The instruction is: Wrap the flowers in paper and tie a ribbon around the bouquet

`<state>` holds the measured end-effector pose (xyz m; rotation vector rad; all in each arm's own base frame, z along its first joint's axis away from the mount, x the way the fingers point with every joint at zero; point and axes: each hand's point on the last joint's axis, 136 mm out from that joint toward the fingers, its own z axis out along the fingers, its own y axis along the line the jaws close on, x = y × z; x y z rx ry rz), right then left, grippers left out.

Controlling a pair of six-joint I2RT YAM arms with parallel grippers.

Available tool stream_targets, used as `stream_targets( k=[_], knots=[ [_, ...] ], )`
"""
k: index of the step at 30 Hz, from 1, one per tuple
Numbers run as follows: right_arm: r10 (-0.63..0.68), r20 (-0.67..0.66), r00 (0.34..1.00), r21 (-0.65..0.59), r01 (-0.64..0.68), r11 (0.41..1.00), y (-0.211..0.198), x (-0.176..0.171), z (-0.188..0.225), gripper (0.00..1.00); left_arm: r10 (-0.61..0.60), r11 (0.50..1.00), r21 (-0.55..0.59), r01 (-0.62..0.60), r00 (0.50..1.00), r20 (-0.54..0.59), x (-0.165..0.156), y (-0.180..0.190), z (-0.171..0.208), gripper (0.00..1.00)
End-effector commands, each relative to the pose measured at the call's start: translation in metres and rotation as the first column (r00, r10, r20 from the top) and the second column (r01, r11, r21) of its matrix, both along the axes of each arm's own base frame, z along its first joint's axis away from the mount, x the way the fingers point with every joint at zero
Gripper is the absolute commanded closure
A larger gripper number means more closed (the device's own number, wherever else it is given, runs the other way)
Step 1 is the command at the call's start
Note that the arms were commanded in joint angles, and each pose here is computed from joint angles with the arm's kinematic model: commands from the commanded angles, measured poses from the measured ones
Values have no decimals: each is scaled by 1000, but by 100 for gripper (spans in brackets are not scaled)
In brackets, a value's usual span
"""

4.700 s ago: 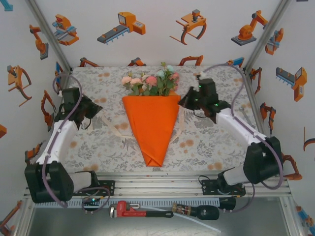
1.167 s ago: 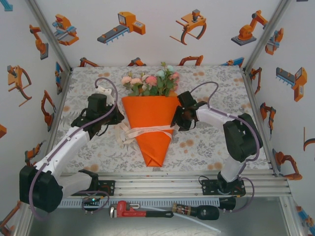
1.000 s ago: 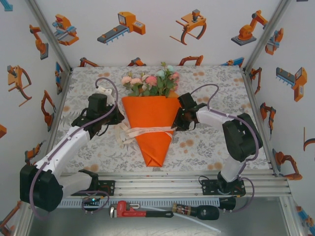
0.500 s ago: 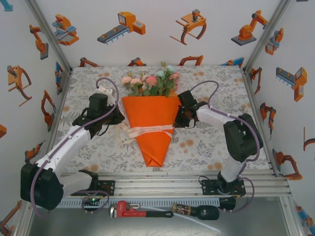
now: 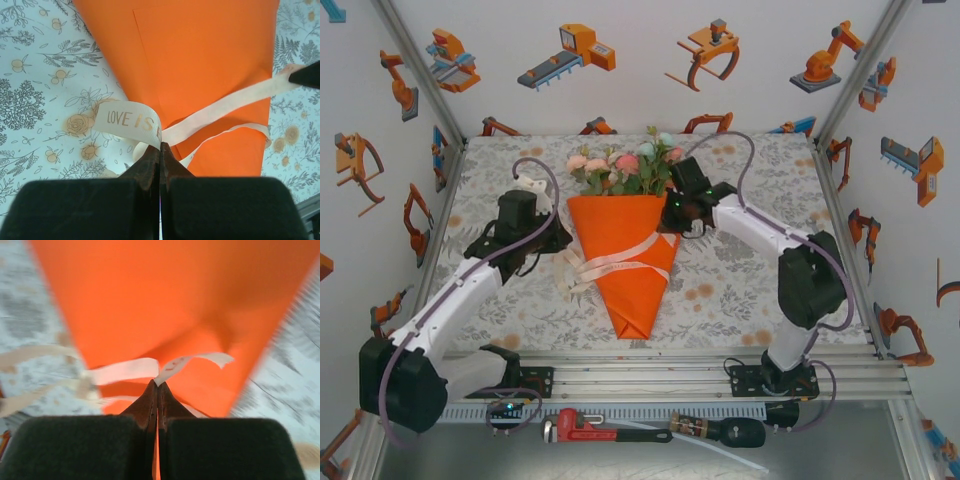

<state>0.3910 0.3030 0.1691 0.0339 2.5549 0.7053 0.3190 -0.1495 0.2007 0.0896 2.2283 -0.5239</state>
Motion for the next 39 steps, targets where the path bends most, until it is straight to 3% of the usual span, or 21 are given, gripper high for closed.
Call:
stream_targets(
  k=[1, 8, 10, 11, 12, 15, 19, 22, 25, 27, 32, 36, 39],
  knots=[
    [162, 89, 983, 68, -168, 983, 78, 8, 30, 100, -26, 1000, -6, 26, 998, 60, -14, 3, 17, 100],
    [308, 261, 915, 235, -370, 899, 229, 34, 73, 98, 3, 996, -91, 14, 984, 178, -52, 17, 41, 100],
    [323, 332, 886, 339, -432, 836, 258, 31, 92, 81, 64, 994, -100, -48, 985, 162, -61, 30, 37, 100],
    [346, 351, 870, 401, -474, 784, 271, 25, 98, 62, 68, 993, -103, -52, 985, 160, -66, 32, 36, 100],
    [373, 370, 851, 440, -514, 736, 280, 16, 105, 49, 62, 993, -108, -44, 985, 163, -70, 33, 36, 100],
    [415, 420, 807, 377, -572, 729, 277, 4, 112, 34, 8, 991, -135, 19, 981, 195, -79, 25, 43, 100],
    [400, 422, 814, 270, -534, 801, 232, 15, 129, 33, -72, 978, -170, 123, 958, 279, -76, 7, 70, 100],
    [354, 367, 861, 218, -449, 866, 177, 31, 140, 36, -140, 965, -165, 202, 935, 325, -60, -16, 91, 100],
    [184, 262, 947, 142, -227, 964, 89, 56, 124, 39, -224, 955, -106, 277, 908, 353, -31, -53, 108, 100],
    [38, 239, 970, 96, -63, 993, 21, 62, 118, 39, -267, 951, -52, 305, 894, 358, -4, -82, 114, 100],
    [-222, 252, 942, 63, 213, 975, -100, 37, 100, 39, -430, 887, 7, 462, 819, 379, 36, -172, 110, 100],
    [-274, 205, 940, 34, 272, 962, -139, 12, 68, 38, -584, 800, 59, 597, 753, 303, 29, -229, 68, 78],
    [-241, 175, 954, 22, 241, 970, -146, 5, 51, 37, -613, 781, 92, 618, 730, 302, 16, -231, 65, 67]
  ],
)
